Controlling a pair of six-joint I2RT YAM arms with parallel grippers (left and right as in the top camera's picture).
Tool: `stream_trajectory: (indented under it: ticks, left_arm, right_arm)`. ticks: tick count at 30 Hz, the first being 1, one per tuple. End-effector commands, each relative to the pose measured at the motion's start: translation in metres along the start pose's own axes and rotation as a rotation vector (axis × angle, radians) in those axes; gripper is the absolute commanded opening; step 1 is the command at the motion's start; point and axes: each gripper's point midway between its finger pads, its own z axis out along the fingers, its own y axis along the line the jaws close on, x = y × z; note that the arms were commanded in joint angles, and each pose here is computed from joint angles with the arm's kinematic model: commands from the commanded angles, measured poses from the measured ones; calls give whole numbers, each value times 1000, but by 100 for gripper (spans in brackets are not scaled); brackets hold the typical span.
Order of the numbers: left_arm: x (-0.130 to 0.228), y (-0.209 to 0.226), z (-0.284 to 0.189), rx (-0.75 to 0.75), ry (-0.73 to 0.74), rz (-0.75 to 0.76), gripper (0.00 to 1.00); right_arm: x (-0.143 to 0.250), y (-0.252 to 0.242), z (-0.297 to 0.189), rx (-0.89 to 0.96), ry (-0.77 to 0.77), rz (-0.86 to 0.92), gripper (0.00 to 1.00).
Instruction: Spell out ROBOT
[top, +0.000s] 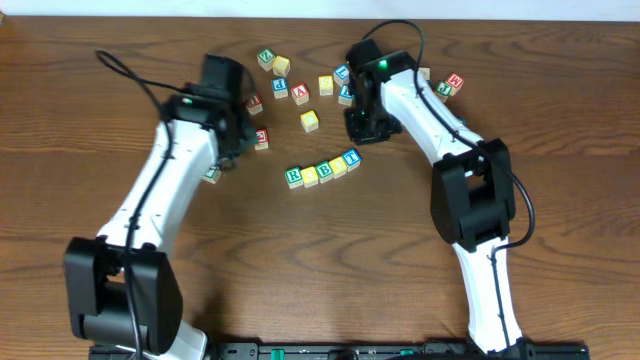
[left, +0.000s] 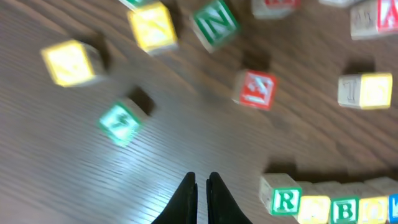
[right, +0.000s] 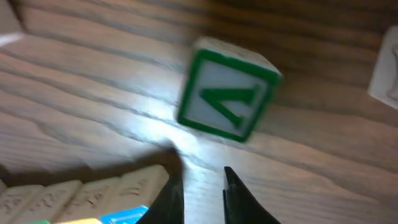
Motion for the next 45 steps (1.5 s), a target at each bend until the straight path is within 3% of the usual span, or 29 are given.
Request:
stream_trajectory:
  ticks: [1, 16, 37, 45]
  left_arm:
    - [23, -9, 16, -10, 46, -29, 8]
    - [76, -41, 66, 34, 241, 11, 7]
    - [94, -55, 93, 43, 274, 69, 8]
    - [83, -67, 95, 94, 221, 132, 7]
  right_arm:
    - [5, 3, 1, -13, 23, -32, 15]
    - [20, -1, 16, -3, 73, -35, 15]
    - [20, 8, 16, -50, 73, -47, 15]
    - [30, 13, 14, -84, 117, -46, 12]
